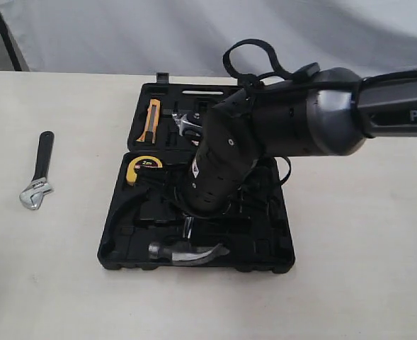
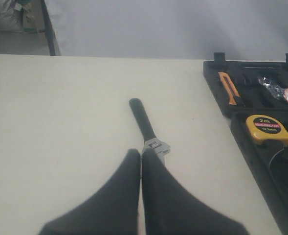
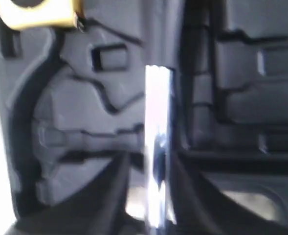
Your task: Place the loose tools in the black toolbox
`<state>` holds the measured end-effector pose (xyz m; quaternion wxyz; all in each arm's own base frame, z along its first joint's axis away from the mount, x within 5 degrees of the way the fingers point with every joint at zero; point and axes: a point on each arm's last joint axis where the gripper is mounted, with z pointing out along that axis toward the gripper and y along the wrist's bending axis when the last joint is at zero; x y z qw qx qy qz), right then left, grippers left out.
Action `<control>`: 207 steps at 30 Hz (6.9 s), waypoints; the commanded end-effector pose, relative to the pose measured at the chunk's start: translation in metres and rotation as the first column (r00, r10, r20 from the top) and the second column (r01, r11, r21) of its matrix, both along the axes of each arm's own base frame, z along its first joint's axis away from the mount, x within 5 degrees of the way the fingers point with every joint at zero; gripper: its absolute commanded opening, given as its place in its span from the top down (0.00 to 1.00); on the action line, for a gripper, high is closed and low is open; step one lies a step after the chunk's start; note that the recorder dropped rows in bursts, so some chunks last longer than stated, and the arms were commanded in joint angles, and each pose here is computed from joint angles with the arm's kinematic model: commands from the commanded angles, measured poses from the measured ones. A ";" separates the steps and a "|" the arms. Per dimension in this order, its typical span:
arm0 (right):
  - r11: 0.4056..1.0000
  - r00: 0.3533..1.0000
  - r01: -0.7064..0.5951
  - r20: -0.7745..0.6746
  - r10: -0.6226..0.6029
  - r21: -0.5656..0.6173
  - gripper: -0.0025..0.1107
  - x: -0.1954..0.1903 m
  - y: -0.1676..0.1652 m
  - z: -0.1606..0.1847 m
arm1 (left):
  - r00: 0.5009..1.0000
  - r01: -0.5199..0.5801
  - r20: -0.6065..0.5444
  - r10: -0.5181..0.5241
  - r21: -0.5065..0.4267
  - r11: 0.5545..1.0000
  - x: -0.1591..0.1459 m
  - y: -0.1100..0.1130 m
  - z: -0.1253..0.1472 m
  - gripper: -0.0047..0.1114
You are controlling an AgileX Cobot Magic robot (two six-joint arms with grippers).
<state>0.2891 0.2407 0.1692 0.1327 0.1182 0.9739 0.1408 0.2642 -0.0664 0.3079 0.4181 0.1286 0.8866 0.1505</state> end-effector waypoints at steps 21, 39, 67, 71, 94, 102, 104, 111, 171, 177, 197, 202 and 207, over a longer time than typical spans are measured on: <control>0.266 0.305 -0.880 -0.039 0.952 -0.392 0.98 0.018 -0.017 0.064 | 1.000 -0.001 0.005 0.001 -0.027 1.000 -0.002 0.000 -0.001 0.95; -0.715 -0.673 -0.505 -0.298 0.677 -0.483 0.58 0.035 -0.004 0.010 | 1.000 -0.001 0.005 0.001 -0.027 1.000 -0.002 0.000 -0.001 0.95; -0.295 -0.284 -0.727 -0.119 0.951 -0.620 0.98 0.030 -0.007 0.062 | 1.000 -0.001 0.005 0.001 -0.027 1.000 -0.002 0.000 -0.001 0.95; -0.230 -0.214 -0.796 -0.094 0.972 -0.560 0.98 0.025 -0.009 0.061 | 1.000 -0.001 0.005 0.001 -0.027 1.000 -0.002 0.000 -0.001 0.95; -0.069 -0.046 -0.919 -0.069 0.997 -0.388 0.50 0.010 0.022 0.017 | 1.000 -0.001 0.005 0.001 -0.027 1.000 -0.002 0.000 -0.001 0.95; -0.006 0.006 -0.920 -0.030 1.000 -0.391 0.50 -0.002 0.032 0.029 | 1.000 -0.001 0.005 0.001 -0.027 1.000 -0.002 0.000 -0.001 0.95; -0.005 0.018 -0.924 -0.054 0.998 -0.383 0.50 -0.003 0.034 0.024 | 1.000 -0.001 0.005 0.001 -0.027 1.000 -0.002 0.000 -0.001 0.95; -0.022 0.047 -0.927 -0.173 0.984 -0.373 0.50 -0.004 0.025 0.019 | 1.000 -0.001 0.005 0.001 -0.027 1.000 -0.002 0.000 -0.001 0.95; 0.511 0.750 -0.482 0.033 0.661 0.711 0.98 0.024 -0.025 -0.024 | 1.000 -0.001 0.005 0.001 -0.027 1.000 -0.002 0.000 -0.001 0.95; 0.560 0.789 -0.383 -0.054 0.612 0.735 0.98 0.030 -0.035 -0.039 | 1.000 -0.001 0.005 0.001 -0.027 1.000 -0.002 0.000 -0.001 0.95; 0.677 0.926 -0.235 -0.051 0.374 0.698 0.46 0.071 -0.092 -0.050 | 1.000 -0.001 0.005 0.001 -0.027 1.000 -0.002 0.000 -0.001 0.95; 0.702 0.944 -0.247 0.003 0.329 0.668 0.46 0.089 -0.113 -0.043 | 1.000 -0.001 0.005 0.001 -0.027 1.000 -0.002 0.000 -0.001 0.95; 0.657 0.922 -0.348 0.115 0.370 0.669 0.46 0.111 -0.122 -0.010 | 1.000 -0.001 0.005 0.001 -0.027 1.000 -0.002 0.000 -0.001 0.95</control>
